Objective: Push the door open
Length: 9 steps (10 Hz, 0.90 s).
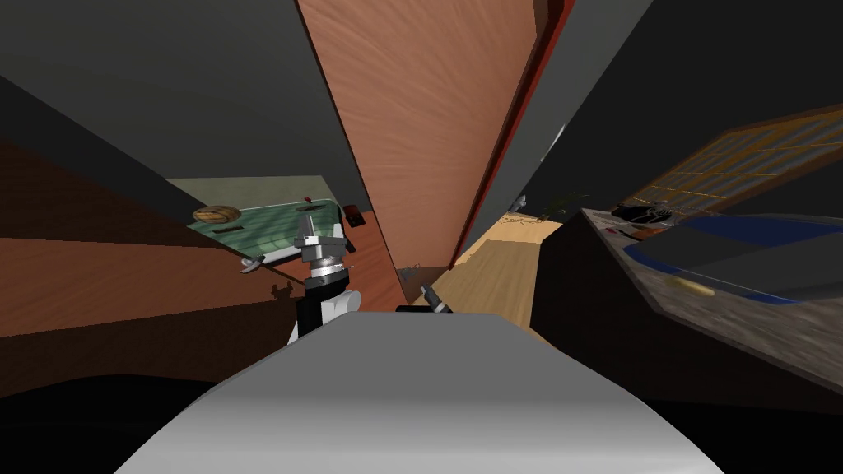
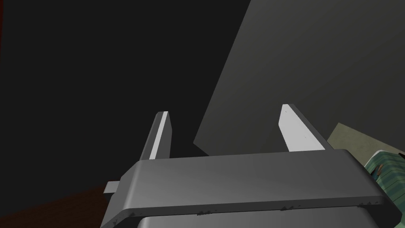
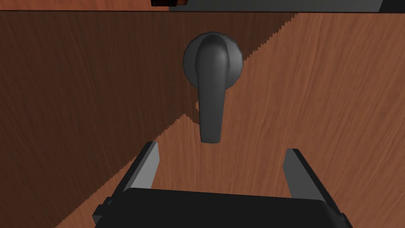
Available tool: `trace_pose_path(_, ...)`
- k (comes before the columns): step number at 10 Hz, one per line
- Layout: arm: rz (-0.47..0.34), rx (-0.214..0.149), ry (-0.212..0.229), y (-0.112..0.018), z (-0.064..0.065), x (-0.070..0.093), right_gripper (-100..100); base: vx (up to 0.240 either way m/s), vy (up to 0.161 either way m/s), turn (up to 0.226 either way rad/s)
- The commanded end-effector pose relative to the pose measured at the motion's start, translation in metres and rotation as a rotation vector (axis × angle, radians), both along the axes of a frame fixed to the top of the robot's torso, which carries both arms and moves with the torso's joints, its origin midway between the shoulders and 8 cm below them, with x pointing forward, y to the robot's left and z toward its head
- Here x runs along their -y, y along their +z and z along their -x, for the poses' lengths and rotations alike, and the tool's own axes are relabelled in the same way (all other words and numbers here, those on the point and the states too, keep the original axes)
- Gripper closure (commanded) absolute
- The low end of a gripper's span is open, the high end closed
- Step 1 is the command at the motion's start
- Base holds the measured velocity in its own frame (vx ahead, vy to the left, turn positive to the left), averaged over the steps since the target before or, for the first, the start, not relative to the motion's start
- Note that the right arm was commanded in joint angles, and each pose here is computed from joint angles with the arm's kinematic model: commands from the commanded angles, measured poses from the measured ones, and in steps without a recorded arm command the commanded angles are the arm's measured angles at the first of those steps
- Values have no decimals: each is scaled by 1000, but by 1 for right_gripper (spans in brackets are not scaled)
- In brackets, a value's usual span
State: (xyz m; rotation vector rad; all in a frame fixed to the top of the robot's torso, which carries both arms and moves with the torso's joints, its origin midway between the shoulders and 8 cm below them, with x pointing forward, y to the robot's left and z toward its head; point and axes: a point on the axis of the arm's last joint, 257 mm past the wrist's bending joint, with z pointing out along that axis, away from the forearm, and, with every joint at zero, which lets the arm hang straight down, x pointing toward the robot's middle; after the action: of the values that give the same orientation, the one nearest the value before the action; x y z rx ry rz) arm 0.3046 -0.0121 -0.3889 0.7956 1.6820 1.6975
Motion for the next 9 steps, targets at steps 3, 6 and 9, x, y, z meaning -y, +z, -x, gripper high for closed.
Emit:
trace_pose_path(3,-1,-1,-13,-2,-8,-2,-100,150,129,38)
trace_pose_path(6,-2,-1,-14,-1,-8,-2,100,81,60,11)
trace_pose_path(9,-2,-1,-14,-1,-8,-2,100,-24,-19,2)
